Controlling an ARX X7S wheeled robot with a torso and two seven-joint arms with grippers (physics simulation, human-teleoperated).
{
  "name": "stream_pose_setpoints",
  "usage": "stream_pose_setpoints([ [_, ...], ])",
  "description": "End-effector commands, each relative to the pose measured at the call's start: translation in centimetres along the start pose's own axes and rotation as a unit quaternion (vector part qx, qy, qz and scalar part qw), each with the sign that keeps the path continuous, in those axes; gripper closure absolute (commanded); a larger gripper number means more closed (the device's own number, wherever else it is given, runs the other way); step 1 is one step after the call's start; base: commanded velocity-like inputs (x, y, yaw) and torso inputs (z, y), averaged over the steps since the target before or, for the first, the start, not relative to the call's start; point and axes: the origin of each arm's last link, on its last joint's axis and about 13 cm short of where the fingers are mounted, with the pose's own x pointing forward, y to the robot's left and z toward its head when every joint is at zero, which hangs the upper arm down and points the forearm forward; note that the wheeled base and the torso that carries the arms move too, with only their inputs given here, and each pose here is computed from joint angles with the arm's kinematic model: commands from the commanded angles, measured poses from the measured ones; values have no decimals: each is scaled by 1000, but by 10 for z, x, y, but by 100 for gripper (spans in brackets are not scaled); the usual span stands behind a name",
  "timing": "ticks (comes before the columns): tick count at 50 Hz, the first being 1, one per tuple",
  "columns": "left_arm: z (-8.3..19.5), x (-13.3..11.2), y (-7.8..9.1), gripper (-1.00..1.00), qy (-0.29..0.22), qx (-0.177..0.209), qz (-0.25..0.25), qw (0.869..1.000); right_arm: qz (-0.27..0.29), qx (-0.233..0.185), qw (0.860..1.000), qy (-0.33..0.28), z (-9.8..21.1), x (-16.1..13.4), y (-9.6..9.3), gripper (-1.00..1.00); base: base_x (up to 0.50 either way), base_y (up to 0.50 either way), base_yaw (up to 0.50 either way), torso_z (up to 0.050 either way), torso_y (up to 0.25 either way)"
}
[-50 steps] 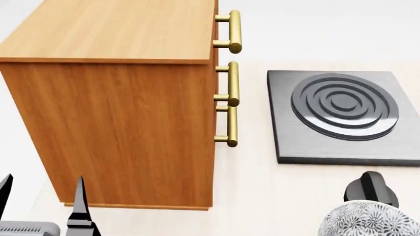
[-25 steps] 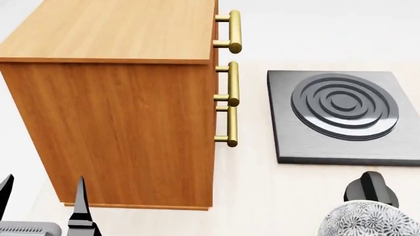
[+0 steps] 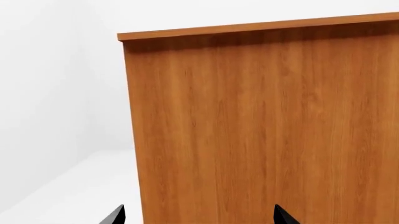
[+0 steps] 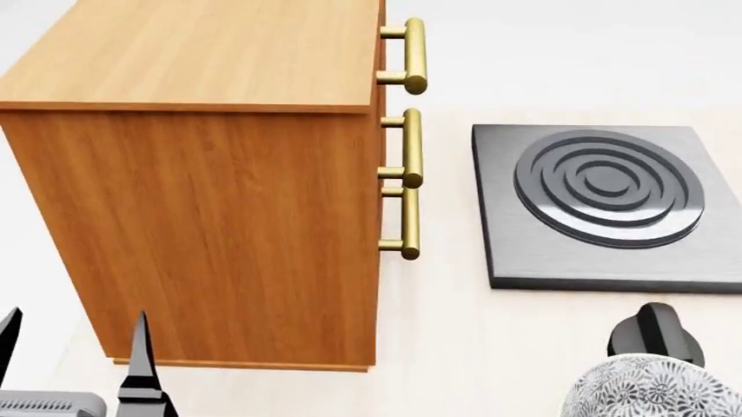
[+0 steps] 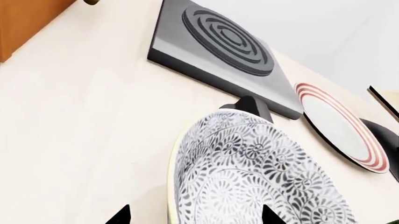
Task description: Put the bowl on the top of the cabinet.
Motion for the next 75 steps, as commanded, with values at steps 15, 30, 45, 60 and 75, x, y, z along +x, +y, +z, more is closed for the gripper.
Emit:
stream_pose_setpoints([
  [15, 1, 0, 1, -100, -2, -1, 2, 1000, 0, 2, 1000, 3, -2, 1, -1, -100, 0, 0, 0, 0, 0],
  [30, 1, 0, 0, -100, -2, -1, 1, 1000, -4, -1, 1000, 7, -5, 4, 0, -100, 0, 0, 0, 0, 0],
  [45, 1, 0, 0, -100, -3, -1, 1, 1000, -3, -3, 1000, 12, -7, 4, 1, -100, 0, 0, 0, 0, 0],
  [60, 1, -1, 0, -100, -2, -1, 1, 1000, -4, -3, 1000, 15, -9, 5, 1, -100, 0, 0, 0, 0, 0],
  [75, 0, -1, -1, -100, -2, -1, -1, 1000, -2, -2, 1000, 16, -9, 7, 3, -100, 0, 0, 0, 0, 0],
])
